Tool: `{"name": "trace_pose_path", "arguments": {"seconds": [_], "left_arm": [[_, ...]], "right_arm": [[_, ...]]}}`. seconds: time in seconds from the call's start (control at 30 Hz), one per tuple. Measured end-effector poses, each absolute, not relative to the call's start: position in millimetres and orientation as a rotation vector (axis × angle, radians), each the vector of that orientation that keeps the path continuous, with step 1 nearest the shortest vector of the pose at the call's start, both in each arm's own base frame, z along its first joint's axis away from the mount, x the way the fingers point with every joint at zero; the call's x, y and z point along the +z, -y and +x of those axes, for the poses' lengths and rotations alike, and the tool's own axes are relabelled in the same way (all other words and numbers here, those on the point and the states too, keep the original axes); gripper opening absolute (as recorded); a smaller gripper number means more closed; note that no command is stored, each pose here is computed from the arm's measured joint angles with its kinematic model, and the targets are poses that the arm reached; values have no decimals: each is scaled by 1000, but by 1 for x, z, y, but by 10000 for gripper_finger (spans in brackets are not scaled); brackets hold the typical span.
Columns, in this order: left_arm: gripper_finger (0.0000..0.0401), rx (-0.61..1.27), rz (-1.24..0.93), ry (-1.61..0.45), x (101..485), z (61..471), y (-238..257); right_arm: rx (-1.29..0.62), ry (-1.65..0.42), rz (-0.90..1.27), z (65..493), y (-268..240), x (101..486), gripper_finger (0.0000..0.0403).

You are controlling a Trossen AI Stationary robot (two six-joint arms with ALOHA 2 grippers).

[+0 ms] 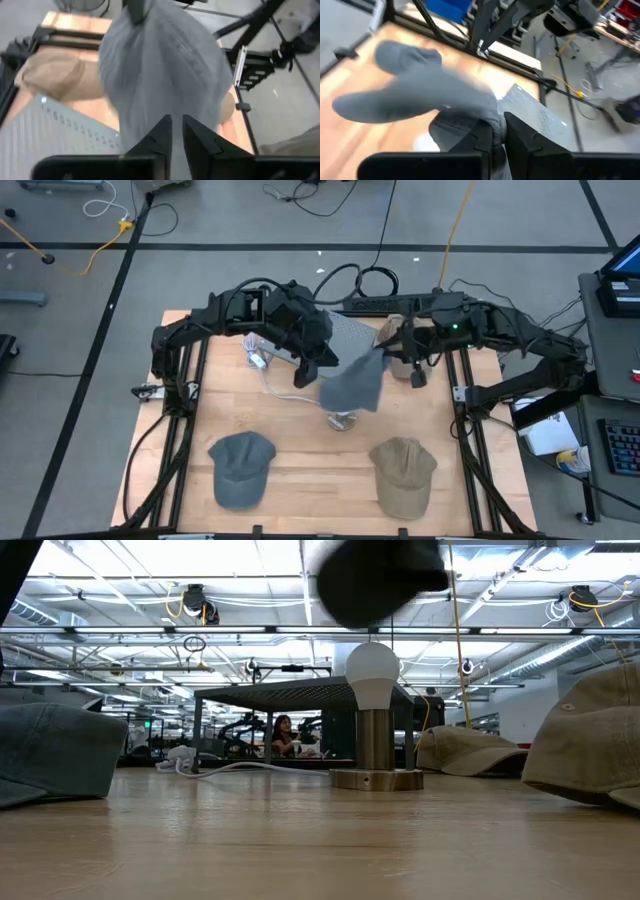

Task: Pick & Place hat
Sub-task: Put the top gray cap on the shelf

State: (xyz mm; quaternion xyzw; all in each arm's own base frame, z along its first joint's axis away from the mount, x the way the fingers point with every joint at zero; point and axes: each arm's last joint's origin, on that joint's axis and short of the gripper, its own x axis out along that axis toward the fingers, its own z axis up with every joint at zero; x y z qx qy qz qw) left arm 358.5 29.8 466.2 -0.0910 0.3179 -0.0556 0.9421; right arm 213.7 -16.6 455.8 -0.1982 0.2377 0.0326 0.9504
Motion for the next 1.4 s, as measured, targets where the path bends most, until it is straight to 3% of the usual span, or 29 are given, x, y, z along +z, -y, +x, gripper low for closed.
{"name": "trace_pose_path", "arguments": {"seconds": [0.43, 0.67, 0.87, 1.13, 1.4], "left_arm": [[232, 4, -514, -809, 455, 347, -45], [298, 11, -563, -813, 455, 346, -46], [323, 65, -529, -781, 466, 332, -46], [326, 131, -454, -697, 496, 288, -45], [326, 146, -408, -607, 521, 241, -45]], "right_arm": [[-61, -617, -610, 183, 16, 480, 19], [-69, -626, -705, 182, 17, 482, 19], [-78, -654, -771, 200, 27, 478, 19], [-106, -698, -862, 243, 52, 464, 19], [-252, -557, -971, 287, 84, 465, 19]]}}
